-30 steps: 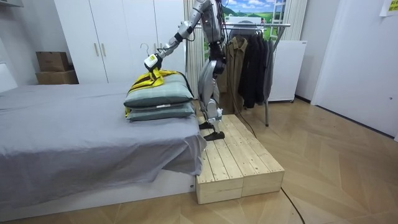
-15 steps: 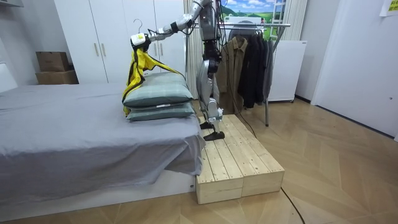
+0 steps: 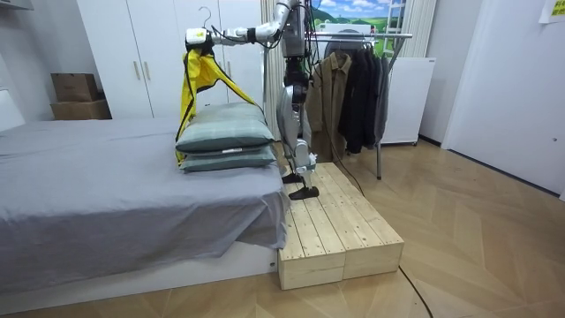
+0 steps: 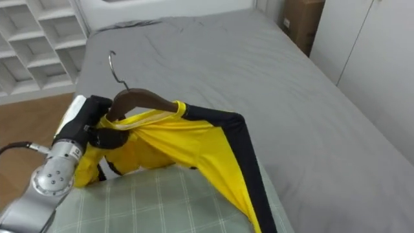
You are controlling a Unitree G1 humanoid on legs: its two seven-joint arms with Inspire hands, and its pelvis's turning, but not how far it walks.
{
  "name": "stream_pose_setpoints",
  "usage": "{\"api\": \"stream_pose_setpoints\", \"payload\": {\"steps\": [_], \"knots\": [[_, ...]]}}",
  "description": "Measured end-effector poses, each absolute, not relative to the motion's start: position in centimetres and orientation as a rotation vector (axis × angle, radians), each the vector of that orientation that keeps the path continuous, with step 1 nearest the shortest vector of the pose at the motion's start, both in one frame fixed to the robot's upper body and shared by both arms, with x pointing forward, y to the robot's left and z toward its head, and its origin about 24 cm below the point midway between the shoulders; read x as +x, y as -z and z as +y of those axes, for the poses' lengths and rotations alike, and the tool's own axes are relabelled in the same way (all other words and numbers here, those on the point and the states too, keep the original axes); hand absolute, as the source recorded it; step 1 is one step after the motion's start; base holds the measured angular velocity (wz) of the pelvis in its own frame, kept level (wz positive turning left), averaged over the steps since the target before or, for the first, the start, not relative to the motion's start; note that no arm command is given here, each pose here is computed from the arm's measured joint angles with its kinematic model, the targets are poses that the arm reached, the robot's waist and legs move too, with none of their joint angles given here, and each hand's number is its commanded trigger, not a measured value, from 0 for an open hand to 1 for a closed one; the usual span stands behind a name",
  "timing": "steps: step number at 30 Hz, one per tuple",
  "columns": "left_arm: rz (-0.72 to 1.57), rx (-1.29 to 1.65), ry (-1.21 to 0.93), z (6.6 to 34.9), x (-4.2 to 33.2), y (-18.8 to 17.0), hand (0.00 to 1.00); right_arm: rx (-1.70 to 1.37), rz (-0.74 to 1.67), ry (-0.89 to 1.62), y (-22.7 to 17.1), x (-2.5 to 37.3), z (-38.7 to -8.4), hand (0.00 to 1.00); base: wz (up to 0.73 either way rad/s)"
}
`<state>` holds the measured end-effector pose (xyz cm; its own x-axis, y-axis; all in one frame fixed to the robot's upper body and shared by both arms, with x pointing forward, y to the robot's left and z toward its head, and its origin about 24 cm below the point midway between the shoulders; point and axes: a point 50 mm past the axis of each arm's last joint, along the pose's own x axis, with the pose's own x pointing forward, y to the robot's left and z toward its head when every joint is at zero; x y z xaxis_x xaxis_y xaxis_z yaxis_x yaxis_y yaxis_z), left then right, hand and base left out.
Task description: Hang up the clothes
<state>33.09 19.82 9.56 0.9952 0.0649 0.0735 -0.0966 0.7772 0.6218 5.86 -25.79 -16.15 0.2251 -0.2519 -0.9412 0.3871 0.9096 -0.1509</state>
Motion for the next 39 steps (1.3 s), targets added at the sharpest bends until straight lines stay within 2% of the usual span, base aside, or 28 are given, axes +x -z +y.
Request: {"api": "stream_pose_setpoints", "payload": {"steps": [5,14,25,31,39], "knots": [[-0.098,0.691,-0.078,19.9,32.6,-10.7,1.00,0.122,1.273,0.441,16.1,5.6,-25.9,0.00,0.03],[-0.024,0.701,-0.065,21.2,31.3,-9.0,1.00,0.069,1.234,0.392,15.8,7.0,-25.9,0.00,0.02],[-0.108,0.693,-0.146,22.5,31.1,-11.4,1.00,-0.095,1.181,0.336,15.2,8.6,-26.5,0.00,-0.01],[-0.110,0.707,-0.147,22.5,31.0,-11.4,1.00,-0.291,1.024,0.262,13.4,11.8,-26.6,0.00,-0.01],[-0.021,0.714,-0.151,23.1,29.1,-9.1,1.00,-0.652,0.608,0.255,6.8,17.9,-26.4,0.00,-0.07]]}}
